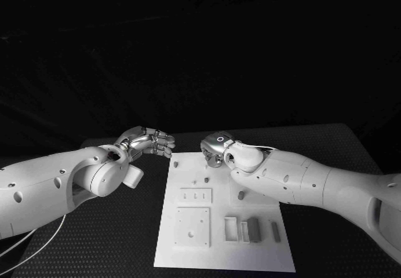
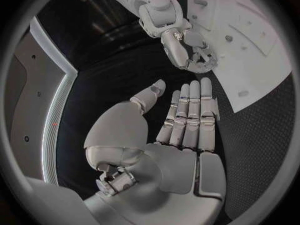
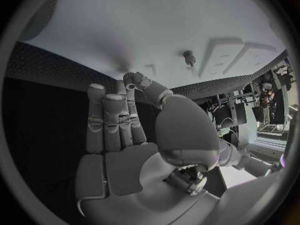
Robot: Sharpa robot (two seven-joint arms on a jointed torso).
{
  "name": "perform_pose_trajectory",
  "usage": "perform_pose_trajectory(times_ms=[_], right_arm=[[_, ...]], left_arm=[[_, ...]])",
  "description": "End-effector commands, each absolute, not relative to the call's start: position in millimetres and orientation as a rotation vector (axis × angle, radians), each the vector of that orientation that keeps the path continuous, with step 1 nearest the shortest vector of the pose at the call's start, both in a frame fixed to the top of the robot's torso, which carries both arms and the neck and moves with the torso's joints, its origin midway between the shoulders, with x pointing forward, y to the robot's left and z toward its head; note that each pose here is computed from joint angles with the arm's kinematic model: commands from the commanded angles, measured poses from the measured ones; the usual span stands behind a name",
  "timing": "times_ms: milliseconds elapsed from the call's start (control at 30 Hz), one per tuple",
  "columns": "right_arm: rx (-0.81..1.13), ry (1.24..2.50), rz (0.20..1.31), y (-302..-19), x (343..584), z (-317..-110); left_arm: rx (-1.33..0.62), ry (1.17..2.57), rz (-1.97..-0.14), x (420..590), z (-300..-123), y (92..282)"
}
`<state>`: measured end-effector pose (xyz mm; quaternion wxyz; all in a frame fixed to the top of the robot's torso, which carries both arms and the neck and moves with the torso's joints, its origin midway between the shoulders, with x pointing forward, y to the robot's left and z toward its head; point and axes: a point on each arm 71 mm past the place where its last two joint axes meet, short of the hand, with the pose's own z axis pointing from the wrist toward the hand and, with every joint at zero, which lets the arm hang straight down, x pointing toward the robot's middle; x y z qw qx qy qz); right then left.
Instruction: Assemble the parts on the task board
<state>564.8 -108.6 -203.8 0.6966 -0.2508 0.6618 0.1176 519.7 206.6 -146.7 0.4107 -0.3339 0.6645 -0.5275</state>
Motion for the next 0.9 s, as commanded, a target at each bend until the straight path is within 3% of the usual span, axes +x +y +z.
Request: perform_pose_trajectory(times_ms=[33,900], right_arm=[[-0.577,1.517,0.253,-109.4,564.4,-209.8],[-0.517,1.498,0.306,-113.2,561.5,-207.0]], left_arm=[[-0.824,1.674,-1.345,519.2,-144.3,204.5],[-0.824,1.669,-1.34,520.3,-142.6,206.3]])
